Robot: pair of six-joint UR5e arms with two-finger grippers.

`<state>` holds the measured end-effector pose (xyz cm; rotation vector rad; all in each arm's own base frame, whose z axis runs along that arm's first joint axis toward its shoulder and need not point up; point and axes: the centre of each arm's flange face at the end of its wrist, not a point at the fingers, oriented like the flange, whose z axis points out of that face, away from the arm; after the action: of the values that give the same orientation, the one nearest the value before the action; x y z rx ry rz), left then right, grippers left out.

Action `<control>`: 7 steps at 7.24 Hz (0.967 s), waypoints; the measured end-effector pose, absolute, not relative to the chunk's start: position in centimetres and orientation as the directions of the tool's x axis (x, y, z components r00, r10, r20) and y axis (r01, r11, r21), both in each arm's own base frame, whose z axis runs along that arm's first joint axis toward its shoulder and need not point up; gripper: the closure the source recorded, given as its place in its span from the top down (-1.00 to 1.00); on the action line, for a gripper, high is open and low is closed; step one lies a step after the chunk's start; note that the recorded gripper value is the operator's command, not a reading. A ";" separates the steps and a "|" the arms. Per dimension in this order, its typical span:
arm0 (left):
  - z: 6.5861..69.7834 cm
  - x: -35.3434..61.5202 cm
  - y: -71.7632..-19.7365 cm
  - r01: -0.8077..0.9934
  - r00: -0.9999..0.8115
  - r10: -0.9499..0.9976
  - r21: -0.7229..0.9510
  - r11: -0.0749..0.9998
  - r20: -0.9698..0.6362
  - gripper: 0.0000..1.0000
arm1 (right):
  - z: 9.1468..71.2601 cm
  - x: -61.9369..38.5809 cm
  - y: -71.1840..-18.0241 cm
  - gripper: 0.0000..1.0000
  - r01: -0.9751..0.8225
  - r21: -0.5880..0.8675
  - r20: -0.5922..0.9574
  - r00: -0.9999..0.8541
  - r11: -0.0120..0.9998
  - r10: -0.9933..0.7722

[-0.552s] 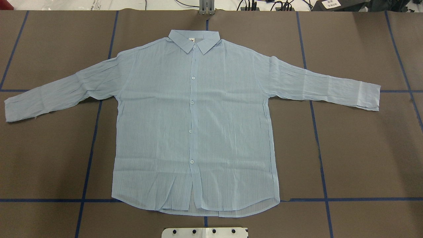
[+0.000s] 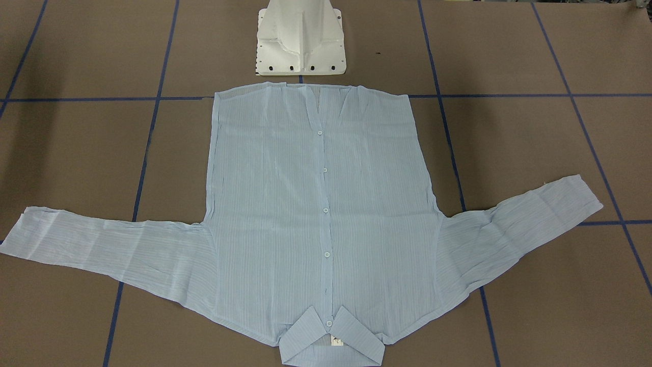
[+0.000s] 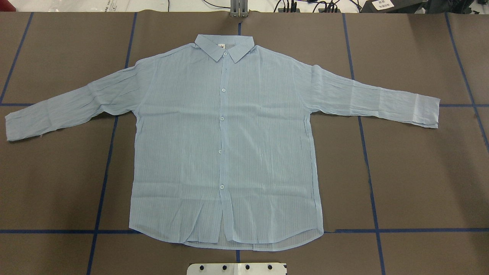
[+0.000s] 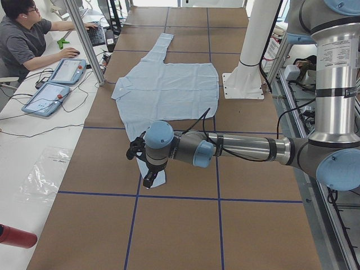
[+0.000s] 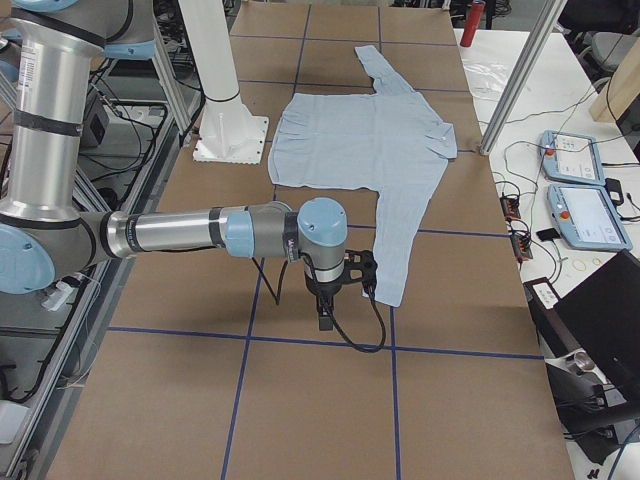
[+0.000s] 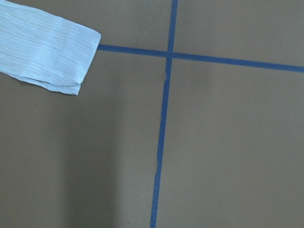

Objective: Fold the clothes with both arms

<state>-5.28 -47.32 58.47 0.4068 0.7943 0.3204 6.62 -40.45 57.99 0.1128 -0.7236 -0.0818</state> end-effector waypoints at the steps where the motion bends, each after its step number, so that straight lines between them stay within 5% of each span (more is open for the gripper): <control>1: 57.1 -5.2 -48.0 -0.123 0.660 0.478 0.544 0.830 -0.579 1.00 | 55.8 6.6 -41.2 1.00 0.031 0.223 0.644 0.746 0.974 -0.172; 4: 53.3 -5.7 -51.2 -0.125 0.711 0.574 0.730 0.672 -0.406 1.00 | 58.3 6.1 -45.1 1.00 0.023 0.385 0.650 0.704 0.923 -0.288; 7: 52.5 -5.8 -51.5 -0.127 0.723 0.580 0.753 0.645 -0.375 1.00 | 60.7 0.4 -49.3 0.99 -0.061 0.396 0.710 0.653 0.916 -0.263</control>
<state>-5.83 -51.50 52.53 0.7713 0.6496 0.4361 0.44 -49.34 60.74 0.4087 -0.8573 -0.1186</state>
